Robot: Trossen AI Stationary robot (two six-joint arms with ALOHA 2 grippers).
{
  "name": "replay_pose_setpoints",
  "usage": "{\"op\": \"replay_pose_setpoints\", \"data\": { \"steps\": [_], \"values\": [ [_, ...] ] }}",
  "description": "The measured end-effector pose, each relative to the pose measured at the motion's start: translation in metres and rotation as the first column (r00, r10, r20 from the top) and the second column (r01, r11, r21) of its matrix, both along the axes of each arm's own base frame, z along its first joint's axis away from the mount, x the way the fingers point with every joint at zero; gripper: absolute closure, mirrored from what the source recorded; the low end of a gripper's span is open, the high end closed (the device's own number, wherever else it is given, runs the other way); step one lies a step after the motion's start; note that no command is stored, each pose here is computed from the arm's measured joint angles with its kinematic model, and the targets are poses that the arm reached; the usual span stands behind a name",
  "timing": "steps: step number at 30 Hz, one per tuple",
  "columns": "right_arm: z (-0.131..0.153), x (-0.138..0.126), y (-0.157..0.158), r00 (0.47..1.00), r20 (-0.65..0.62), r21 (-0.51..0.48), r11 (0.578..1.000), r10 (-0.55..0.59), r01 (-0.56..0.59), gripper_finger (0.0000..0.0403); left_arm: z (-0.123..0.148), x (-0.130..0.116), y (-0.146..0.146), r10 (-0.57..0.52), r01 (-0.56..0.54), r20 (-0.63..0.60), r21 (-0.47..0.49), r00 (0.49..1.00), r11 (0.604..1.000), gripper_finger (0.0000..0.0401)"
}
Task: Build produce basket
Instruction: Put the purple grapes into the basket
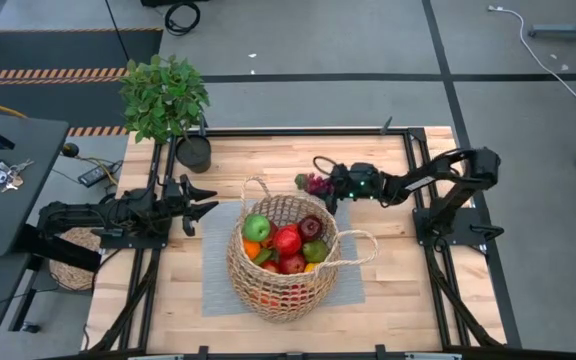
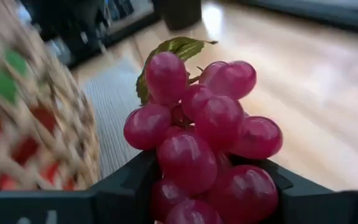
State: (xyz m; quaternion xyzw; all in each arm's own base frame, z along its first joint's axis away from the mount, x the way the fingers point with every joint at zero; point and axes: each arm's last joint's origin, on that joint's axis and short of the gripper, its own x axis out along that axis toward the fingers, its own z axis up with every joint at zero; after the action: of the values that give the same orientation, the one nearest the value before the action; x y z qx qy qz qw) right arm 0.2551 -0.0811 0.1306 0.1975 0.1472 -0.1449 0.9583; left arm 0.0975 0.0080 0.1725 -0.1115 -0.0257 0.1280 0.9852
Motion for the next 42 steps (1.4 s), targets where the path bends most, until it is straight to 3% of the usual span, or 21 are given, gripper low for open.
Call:
{"op": "replay_pose_setpoints", "data": {
  "steps": [4, 10, 16, 26, 31, 37, 42],
  "values": [
    [0.029, -0.006, -0.004, 0.993, 0.114, -0.024, 1.000, -0.013, 0.016, 0.0227, 0.000, 0.000, 0.000, 0.000, 0.000, 0.000, 0.000, 1.000, 1.000, 0.0241],
    [0.082, -0.004, -0.007, 0.953, 0.294, -0.082, 0.995, 0.070, -0.047, 0.0227, 0.000, 0.000, 0.000, 0.000, 0.000, 0.000, 0.000, 1.000, 1.000, 0.0241],
    [0.135, 0.015, -0.009, 0.922, 0.360, -0.110, 0.988, 0.145, -0.112, 0.0227, 0.000, 0.000, 0.000, 0.000, 0.000, 0.000, 0.000, 1.000, 1.000, 0.0241],
    [0.215, 0.034, -0.007, 0.881, 0.372, -0.050, 0.954, 0.294, -0.297, 0.0227, 0.000, 0.000, 0.000, 0.000, 0.000, 0.000, 0.000, 1.000, 1.000, 0.0241],
    [0.238, 0.040, 0.008, 0.873, 0.314, -0.072, 0.926, 0.374, -0.371, 0.0227, 0.000, 0.000, 0.000, 0.000, 0.000, 0.000, 0.000, 1.000, 1.000, 0.0241],
    [0.236, 0.058, 0.026, 0.874, 0.269, -0.063, 0.913, 0.404, -0.403, 0.0227, 0.000, 0.000, 0.000, 0.000, 0.000, 0.000, 0.000, 1.000, 1.000, 0.0241],
    [0.233, 0.068, 0.035, 0.891, 0.264, -0.043, 0.928, 0.369, -0.371, 0.0227, 0.000, 0.000, 0.000, 0.000, 0.000, 0.000, 0.000, 1.000, 1.000, 0.0241]
  ]
}}
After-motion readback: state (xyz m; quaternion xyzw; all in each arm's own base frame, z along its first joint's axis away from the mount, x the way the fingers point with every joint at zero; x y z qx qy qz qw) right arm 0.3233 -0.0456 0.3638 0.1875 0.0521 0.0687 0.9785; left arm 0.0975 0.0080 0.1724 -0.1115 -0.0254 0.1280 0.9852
